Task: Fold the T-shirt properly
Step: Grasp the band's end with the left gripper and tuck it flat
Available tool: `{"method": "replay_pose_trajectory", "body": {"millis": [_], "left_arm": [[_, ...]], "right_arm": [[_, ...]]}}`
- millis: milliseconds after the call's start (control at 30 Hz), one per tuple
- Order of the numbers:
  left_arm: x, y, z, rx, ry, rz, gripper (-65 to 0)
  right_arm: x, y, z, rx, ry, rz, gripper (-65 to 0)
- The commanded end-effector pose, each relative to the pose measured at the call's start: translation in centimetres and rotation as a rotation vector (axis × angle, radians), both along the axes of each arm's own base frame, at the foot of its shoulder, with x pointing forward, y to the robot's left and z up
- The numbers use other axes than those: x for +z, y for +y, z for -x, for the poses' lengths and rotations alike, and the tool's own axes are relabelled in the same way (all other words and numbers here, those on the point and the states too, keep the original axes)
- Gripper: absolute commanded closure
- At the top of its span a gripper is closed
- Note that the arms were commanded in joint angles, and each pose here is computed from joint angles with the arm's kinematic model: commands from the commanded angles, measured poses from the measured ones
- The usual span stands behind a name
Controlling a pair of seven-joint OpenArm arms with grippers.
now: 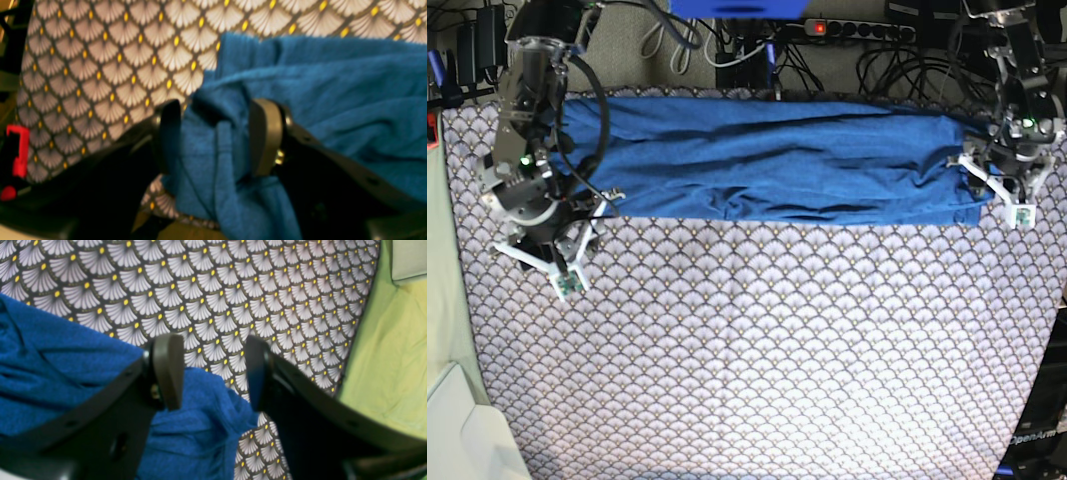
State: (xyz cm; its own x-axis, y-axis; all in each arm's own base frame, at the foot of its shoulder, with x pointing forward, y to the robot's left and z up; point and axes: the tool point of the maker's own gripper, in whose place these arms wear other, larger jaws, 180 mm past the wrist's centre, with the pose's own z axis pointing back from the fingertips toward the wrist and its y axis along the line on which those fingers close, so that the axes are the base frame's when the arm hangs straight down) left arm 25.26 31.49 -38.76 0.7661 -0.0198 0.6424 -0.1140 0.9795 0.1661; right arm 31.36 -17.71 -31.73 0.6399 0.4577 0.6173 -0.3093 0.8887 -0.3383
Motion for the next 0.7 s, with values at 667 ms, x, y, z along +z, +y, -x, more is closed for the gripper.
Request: {"method": "replay_pose_trajectory", "body": {"millis": [667], "left_arm": [[-0.5,2.7,-0.3,0.032,-0.012,0.130,-41.0]], "right_arm": [[1.1,0.0,-0.6,0.010,-0.040,0.004,-30.2]]}}
